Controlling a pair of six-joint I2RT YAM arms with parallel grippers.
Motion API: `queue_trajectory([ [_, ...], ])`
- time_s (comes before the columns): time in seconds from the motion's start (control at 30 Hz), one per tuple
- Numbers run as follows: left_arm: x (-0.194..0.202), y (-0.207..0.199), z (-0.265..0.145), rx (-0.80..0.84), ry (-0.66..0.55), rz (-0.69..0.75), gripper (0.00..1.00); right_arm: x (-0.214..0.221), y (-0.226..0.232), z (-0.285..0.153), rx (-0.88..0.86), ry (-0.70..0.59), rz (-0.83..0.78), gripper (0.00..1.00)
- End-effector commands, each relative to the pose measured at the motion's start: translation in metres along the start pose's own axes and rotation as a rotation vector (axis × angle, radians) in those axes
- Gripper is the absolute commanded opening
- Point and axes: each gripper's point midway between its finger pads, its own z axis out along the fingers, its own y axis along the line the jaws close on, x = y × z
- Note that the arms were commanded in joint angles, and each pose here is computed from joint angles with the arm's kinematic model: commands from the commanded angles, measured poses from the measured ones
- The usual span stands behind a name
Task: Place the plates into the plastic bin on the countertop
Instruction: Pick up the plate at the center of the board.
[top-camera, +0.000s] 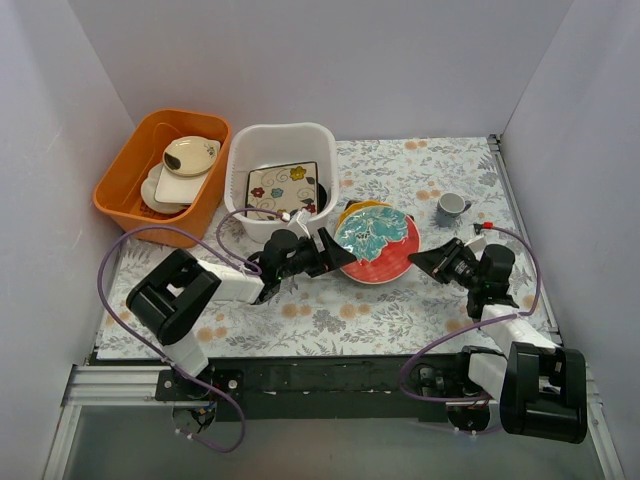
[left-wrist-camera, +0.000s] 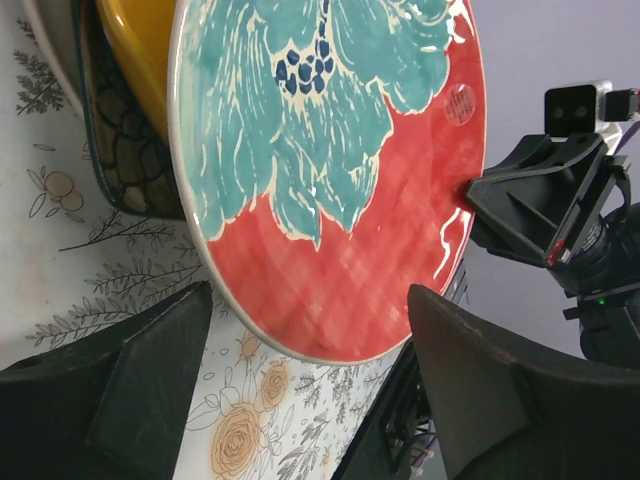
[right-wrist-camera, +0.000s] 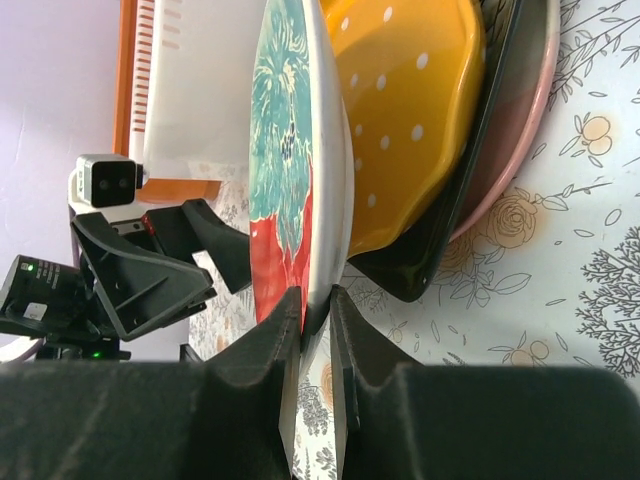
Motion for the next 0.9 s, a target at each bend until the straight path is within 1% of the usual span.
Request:
queue_trajectory([
  [0.0,0.003,-0.002,0.006,0.017,0.003,-0.041,0.72,-0.002,0.036,-0.007,-0.155,0.011,-0.089,0.01],
  [0.1,0.004,-0.003,0.012,0.024,0.022,-0.038,0.58,0.000,0.037,-0.008,-0.159,0.012,-0.091,0.01],
  [0.2,0.007,-0.002,0.014,0.037,0.033,-0.048,0.55,0.002,0.039,-0.010,-0.169,0.018,-0.086,0.01],
  [0.4,0.012,0.006,0.015,0.032,0.035,-0.074,0.55,0.007,0.045,-0.012,-0.211,0.039,-0.052,0.01],
  [0.57,0.017,0.010,0.016,0.032,0.048,-0.086,0.59,0.014,0.048,-0.016,-0.241,0.056,-0.037,0.01],
  [0.73,0.020,0.012,0.017,0.027,0.054,-0.092,0.59,0.012,0.054,-0.018,-0.251,0.044,-0.051,0.01],
  [0.8,0.022,0.016,0.017,0.018,0.059,-0.092,0.63,0.011,0.056,-0.019,-0.259,0.047,-0.056,0.01],
  [0.87,0.023,0.016,0.018,0.018,0.064,-0.093,0.63,0.012,0.058,-0.019,-0.269,0.056,-0.054,0.01],
])
